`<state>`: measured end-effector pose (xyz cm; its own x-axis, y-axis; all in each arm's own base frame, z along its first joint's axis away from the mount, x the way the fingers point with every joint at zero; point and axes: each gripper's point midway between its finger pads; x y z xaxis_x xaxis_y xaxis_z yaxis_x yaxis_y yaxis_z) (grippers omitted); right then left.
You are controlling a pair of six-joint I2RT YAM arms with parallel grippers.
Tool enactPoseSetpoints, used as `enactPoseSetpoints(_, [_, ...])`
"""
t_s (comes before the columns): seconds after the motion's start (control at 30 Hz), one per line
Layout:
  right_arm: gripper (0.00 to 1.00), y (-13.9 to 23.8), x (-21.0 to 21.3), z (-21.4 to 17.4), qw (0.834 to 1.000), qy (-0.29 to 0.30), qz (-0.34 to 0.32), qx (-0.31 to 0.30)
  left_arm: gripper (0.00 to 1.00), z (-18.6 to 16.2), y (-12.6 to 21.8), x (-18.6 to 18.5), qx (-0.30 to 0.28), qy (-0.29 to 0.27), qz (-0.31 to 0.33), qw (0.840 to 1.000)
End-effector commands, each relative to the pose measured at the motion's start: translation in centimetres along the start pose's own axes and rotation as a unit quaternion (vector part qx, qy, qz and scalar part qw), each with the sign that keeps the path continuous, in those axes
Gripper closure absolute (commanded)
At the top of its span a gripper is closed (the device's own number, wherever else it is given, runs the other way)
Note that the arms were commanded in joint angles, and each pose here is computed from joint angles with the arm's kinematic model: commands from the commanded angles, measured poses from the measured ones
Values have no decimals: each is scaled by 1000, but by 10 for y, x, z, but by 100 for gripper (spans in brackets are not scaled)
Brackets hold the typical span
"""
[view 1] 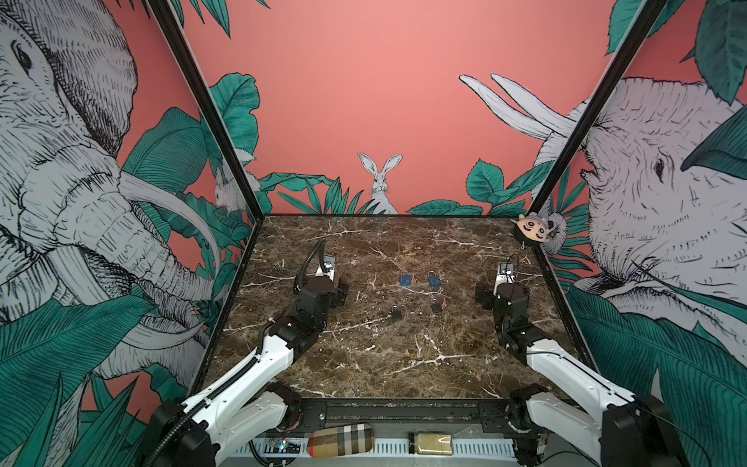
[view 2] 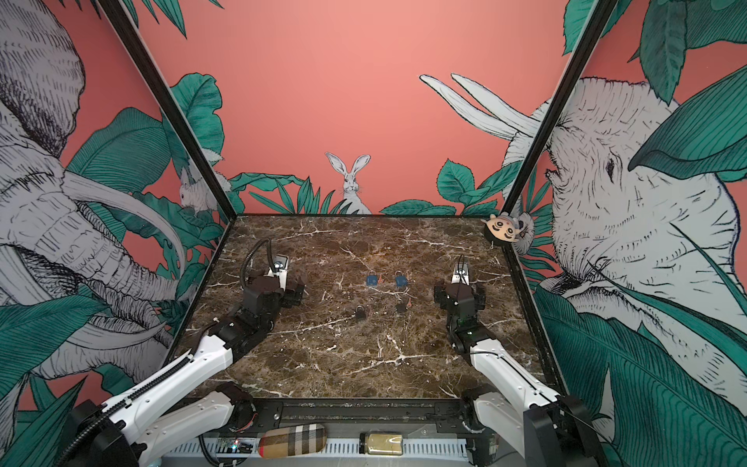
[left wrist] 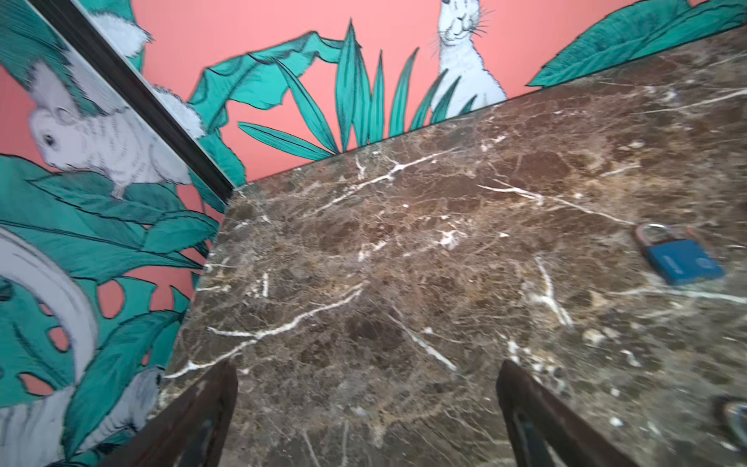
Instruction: Lock with the key
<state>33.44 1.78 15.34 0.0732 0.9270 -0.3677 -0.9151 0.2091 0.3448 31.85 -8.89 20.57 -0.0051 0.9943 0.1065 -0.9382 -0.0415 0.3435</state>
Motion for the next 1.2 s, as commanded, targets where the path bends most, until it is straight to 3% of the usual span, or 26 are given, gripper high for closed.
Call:
enactPoseSetpoints(0.0, [1,-5,12,22,998,25,35,-53,1,15,0,22,-47,-5,33,998])
enactPoseSetpoints(0.13, [1,-10,34,17,991,32,118,-52,1,8,-13,43,-55,6,53,997])
enactPoseSetpoints(0.33, [1,-19,25,8,991,20,119,-54,1,-29,-36,58,-68,48,75,994])
enactPoseSetpoints(0.5, [1,-18,24,6,988,9,138,-69,1,-51,-54,55,-52,17,70,996])
enactPoseSetpoints(0.77, [1,-34,-5,-19,996,-13,74,-57,1,-57,-75,62,-61,32,57,996])
enactPoseSetpoints(0.97, [1,-45,-14,-19,994,-34,38,-97,1,-66,-89,66,-60,39,48,996])
enactPoseSetpoints(1.17, [1,-59,3,-33,992,-27,65,-102,1,-77,-98,64,-66,46,36,996])
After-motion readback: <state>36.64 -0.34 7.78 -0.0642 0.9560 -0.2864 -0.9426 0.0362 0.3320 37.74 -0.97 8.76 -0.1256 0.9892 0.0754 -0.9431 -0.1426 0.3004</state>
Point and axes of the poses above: each gripper's point midway between its finger pads, its own y axis back along the fingers, its own x axis along the line the jaws close on, z = x × y, and after that the axes turned 12 degrees about y, right-handed
